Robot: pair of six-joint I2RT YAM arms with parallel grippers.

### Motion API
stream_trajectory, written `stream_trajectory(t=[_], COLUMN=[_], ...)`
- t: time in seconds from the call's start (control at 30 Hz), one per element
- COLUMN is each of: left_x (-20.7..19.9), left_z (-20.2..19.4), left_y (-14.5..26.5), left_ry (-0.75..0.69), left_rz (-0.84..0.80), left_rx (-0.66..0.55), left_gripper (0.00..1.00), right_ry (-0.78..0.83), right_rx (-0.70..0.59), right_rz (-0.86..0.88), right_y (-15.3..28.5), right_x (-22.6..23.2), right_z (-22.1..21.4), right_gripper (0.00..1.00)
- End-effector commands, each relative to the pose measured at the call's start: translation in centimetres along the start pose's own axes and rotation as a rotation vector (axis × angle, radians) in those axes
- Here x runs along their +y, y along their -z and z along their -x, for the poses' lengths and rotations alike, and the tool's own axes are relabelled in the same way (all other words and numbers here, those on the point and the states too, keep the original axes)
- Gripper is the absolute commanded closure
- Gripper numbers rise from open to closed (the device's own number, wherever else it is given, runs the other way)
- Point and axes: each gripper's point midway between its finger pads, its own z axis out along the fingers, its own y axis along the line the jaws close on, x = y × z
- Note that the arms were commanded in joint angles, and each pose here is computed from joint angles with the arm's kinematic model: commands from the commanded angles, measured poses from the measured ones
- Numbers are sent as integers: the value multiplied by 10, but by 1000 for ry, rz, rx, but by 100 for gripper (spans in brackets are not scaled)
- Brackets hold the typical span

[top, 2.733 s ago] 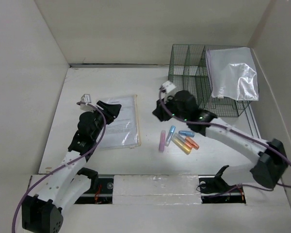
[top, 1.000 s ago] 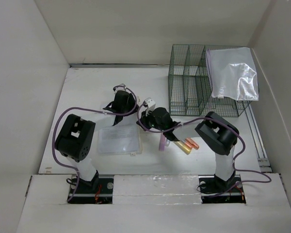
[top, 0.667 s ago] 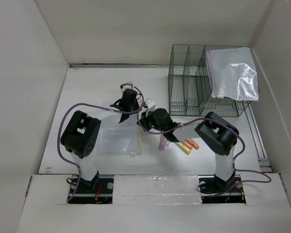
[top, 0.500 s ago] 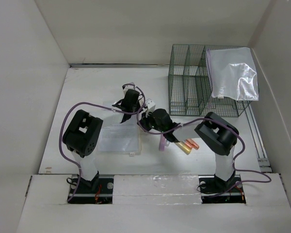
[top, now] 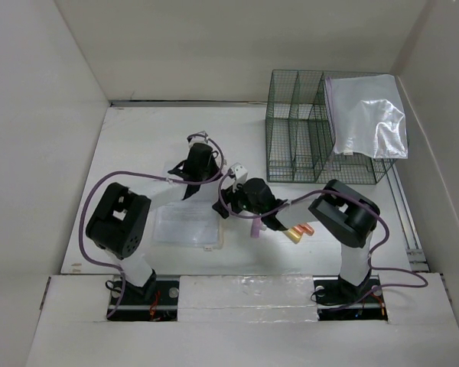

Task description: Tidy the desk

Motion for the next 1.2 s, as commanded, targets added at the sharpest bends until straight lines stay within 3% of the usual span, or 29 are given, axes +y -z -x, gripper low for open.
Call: stream_trajectory(t=[0.0, 0.2, 0.3, 0.33, 0.43, 0.5, 0.53, 0.63, 0.7, 0.73, 0.83, 0.87, 0.9, 1.03, 1.13, 1.17], left_x=[-26, -36, -36, -34, -38, -42, -44, -44, -42, -38, -39, -44, -44, -55, -65, -69], left_z=[32, 46, 48, 50, 60, 66, 69, 72, 78, 78, 94, 105, 109, 138, 143, 146], left_y=[22, 40, 43, 44, 54, 60, 61, 68, 79, 82, 112, 132, 141, 201, 226, 241], left_ry=[70, 108, 121, 127, 137, 138, 139, 143, 154, 158, 174, 181, 184, 203, 199, 200], left_rz=[-130, -174, -168, -161, -177, -188, -192, -186, -180, -169, -192, -223, -231, -331, -406, -443], left_rx=[-73, -117, -120, -132, -168, -183, -186, -194, -217, -229, -303, -348, -364, -482, -506, -524], left_gripper=[100, 100, 100, 100, 100, 100, 100, 100, 100, 89, 67, 54, 49, 43, 42, 42], right_ry=[-38, -87, -117, -123, -149, -147, -149, -164, -139, -132, -51, 1, 24, 97, 141, 151], right_rx=[-91, -126, -134, -143, -154, -142, -144, -148, -173, -141, -134, -132, -154, -190, -184, -270], right_rz=[100, 149, 143, 142, 164, 176, 177, 135, 104, 72, -7, -13, -80, -201, -255, -272], right_y=[4, 2, 1, 3, 6, 3, 3, 8, 16, 20, 42, 49, 57, 118, 159, 189], right_x=[25, 39, 47, 47, 50, 52, 52, 45, 44, 36, 32, 33, 25, 24, 17, 17], right_z=[26, 30, 33, 32, 32, 28, 29, 29, 46, 42, 72, 83, 99, 182, 215, 257], right_gripper=[25, 23, 27, 39, 47, 61, 78, 100, 100, 100, 100, 100, 100, 100, 100, 100])
